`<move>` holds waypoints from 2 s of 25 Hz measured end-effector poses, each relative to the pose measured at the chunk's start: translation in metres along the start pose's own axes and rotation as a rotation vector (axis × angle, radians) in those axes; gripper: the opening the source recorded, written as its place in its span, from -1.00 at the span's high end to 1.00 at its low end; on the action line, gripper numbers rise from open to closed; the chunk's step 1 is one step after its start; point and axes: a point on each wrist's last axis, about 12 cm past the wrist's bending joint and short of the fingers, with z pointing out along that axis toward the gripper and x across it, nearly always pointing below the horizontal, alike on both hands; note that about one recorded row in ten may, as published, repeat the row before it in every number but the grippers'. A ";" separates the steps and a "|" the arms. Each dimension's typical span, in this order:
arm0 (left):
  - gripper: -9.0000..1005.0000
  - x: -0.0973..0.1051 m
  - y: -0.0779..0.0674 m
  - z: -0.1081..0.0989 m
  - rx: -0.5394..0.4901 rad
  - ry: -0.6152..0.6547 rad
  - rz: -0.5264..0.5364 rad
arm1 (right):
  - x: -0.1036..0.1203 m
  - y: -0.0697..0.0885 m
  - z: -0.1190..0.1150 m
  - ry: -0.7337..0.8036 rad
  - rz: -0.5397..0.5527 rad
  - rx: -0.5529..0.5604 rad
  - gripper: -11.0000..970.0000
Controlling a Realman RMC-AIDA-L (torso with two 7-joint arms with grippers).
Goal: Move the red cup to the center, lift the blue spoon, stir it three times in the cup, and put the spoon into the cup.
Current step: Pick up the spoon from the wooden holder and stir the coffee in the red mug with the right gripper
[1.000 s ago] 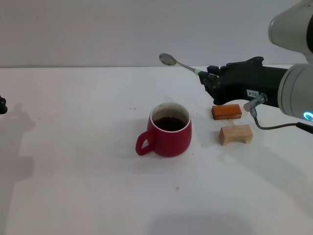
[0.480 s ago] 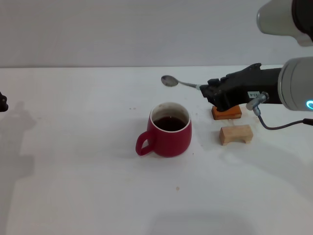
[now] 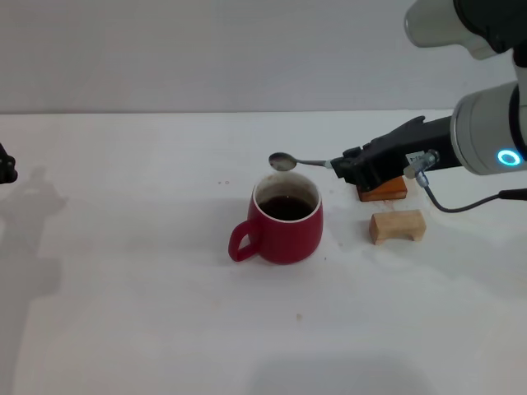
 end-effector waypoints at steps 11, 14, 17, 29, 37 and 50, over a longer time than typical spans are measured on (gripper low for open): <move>0.97 0.000 -0.002 0.001 0.005 0.001 -0.001 | -0.009 -0.016 0.021 0.080 0.043 -0.069 0.71; 0.97 -0.001 -0.002 0.002 0.005 0.001 -0.001 | -0.010 -0.018 0.026 0.103 0.060 -0.091 0.71; 0.97 0.000 -0.002 0.001 0.003 0.003 -0.004 | -0.010 -0.019 0.028 0.122 0.081 -0.119 0.71; 0.97 -0.001 -0.003 0.002 0.003 0.002 -0.005 | -0.015 -0.031 0.039 0.162 0.113 -0.124 0.71; 0.97 -0.001 -0.003 0.003 0.004 0.000 -0.005 | -0.018 -0.038 0.052 0.159 0.114 -0.116 0.71; 0.97 0.000 -0.002 0.000 0.001 0.007 -0.004 | -0.018 -0.035 0.055 0.167 0.106 -0.123 0.71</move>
